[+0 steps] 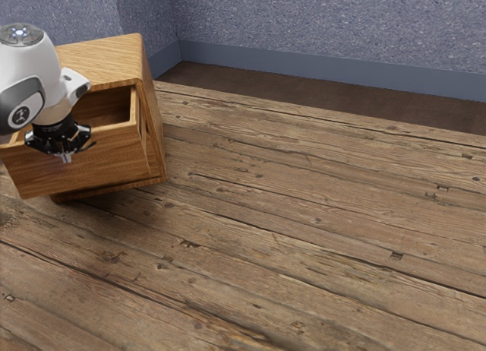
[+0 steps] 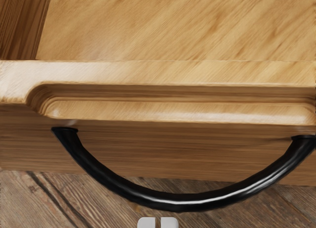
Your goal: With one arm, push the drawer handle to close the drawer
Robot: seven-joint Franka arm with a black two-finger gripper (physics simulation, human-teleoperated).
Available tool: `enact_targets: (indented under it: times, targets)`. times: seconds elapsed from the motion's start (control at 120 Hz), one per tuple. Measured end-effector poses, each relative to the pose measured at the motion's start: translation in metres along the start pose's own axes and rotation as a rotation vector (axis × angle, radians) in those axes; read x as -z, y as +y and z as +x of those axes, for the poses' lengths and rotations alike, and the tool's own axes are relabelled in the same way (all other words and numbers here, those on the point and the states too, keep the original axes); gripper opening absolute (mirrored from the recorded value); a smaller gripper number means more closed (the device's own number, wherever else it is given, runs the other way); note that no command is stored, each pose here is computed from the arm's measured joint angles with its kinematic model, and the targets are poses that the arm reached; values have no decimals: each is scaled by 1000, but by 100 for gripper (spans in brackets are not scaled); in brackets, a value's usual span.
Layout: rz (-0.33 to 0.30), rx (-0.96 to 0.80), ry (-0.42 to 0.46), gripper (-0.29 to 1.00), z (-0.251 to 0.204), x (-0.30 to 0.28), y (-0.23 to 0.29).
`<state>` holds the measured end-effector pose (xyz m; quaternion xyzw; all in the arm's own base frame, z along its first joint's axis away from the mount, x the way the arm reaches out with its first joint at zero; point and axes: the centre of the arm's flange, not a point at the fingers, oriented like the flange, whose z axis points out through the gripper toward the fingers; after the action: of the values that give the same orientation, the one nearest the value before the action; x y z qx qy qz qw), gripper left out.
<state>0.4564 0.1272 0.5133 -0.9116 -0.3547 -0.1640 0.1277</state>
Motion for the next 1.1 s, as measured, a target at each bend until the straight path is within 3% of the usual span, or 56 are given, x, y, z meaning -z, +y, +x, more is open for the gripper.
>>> enact_targets:
  times: [1.1]
  targets:
    - [-18,-21,163,-8,52,-35,-8]
